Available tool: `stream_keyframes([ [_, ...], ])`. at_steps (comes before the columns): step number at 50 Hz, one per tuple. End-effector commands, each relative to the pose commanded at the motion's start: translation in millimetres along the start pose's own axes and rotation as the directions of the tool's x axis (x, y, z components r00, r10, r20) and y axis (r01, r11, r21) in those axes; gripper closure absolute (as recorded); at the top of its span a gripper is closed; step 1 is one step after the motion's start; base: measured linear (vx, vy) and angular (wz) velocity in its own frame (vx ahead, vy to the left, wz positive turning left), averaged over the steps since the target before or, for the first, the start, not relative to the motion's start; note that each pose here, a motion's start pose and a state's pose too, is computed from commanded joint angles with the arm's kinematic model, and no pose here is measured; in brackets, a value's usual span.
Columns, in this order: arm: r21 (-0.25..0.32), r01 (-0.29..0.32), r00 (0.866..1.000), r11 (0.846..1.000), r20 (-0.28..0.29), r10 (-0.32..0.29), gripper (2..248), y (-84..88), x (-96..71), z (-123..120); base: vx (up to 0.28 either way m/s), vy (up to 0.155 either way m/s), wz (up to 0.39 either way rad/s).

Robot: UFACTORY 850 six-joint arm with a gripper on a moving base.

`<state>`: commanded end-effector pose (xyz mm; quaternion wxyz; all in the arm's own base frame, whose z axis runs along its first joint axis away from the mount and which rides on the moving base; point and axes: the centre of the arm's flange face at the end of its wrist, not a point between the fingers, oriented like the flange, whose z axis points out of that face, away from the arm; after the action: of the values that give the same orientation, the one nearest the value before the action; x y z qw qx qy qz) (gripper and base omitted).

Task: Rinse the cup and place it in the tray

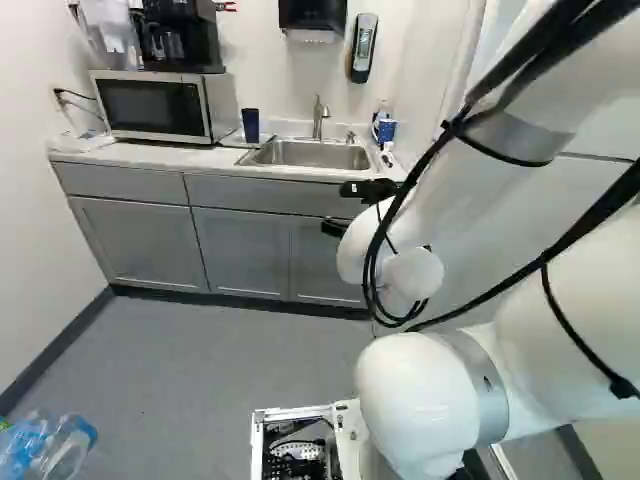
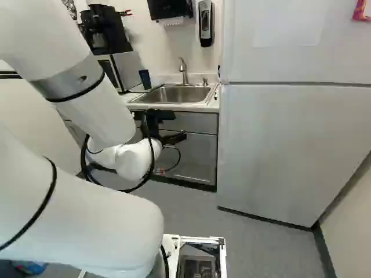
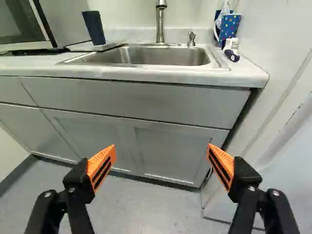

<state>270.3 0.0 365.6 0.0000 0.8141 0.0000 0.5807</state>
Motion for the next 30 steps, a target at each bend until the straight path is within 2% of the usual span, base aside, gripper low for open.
stream_keyframes([
  [30,0.000,0.000,1.000,1.000,-0.003,0.000,3,0.0,3.5,3.6,0.000,0.000,0.000],
])
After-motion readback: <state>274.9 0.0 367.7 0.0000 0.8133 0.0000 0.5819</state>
